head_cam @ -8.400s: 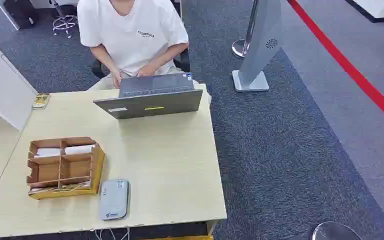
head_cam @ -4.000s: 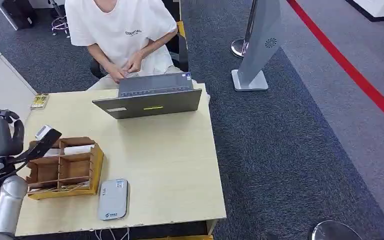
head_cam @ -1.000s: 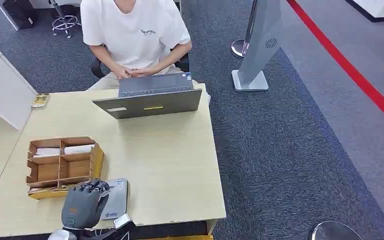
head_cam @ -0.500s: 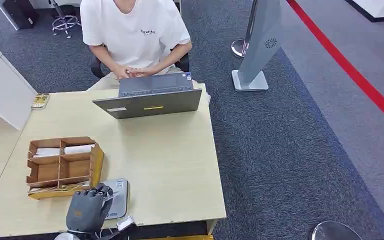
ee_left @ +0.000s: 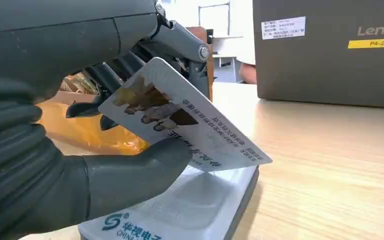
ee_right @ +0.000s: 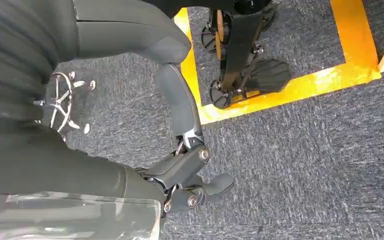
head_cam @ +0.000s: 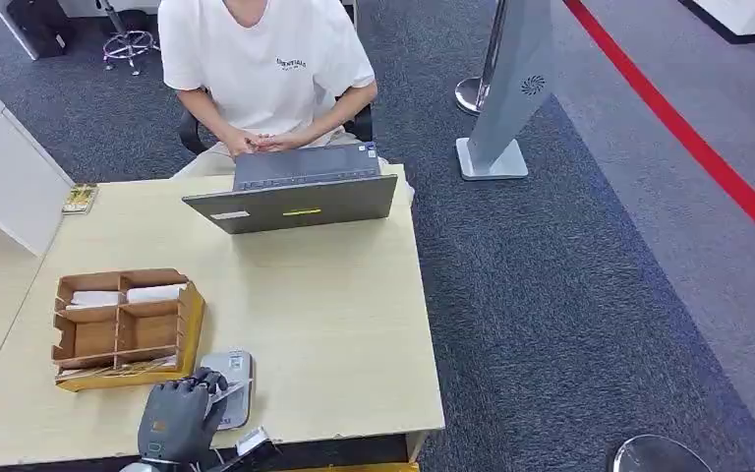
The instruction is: Pass the card to the sensor for recognition and then transmit it.
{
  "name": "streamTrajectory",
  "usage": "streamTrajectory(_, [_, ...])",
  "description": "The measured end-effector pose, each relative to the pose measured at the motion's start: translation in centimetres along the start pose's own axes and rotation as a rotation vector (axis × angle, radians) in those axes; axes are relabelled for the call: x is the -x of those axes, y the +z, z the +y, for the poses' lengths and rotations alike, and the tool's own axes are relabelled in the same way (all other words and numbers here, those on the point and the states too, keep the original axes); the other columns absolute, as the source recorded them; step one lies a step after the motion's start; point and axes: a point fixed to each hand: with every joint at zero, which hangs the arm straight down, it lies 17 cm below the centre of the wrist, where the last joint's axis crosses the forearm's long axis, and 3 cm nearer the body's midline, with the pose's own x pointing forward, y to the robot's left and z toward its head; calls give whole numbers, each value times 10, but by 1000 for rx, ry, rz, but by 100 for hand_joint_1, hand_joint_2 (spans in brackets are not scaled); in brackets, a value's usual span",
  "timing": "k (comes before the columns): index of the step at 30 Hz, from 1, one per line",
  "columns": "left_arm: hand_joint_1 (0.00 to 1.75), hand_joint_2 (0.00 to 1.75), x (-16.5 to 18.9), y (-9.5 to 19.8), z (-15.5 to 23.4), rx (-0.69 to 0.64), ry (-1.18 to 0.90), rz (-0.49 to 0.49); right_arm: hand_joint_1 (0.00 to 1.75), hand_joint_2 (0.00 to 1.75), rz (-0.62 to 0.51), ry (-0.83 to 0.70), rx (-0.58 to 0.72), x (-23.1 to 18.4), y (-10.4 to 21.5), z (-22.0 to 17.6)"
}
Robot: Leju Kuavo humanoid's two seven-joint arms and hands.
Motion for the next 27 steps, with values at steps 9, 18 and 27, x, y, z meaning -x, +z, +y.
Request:
streamTrajectory(9, [175,175,3,0,0,-7,8,15,0,175,-4,2,-1,-1,0,0])
streamTrajectory(18, [175,175,3,-23,56,-191,-98,-57,0,175,-9,26,-4,-1,0,1])
streamTrajectory(27, [175,175,6,-83,191,-510,-259,-139,0,175,-17,70,-23,-12,-1,8])
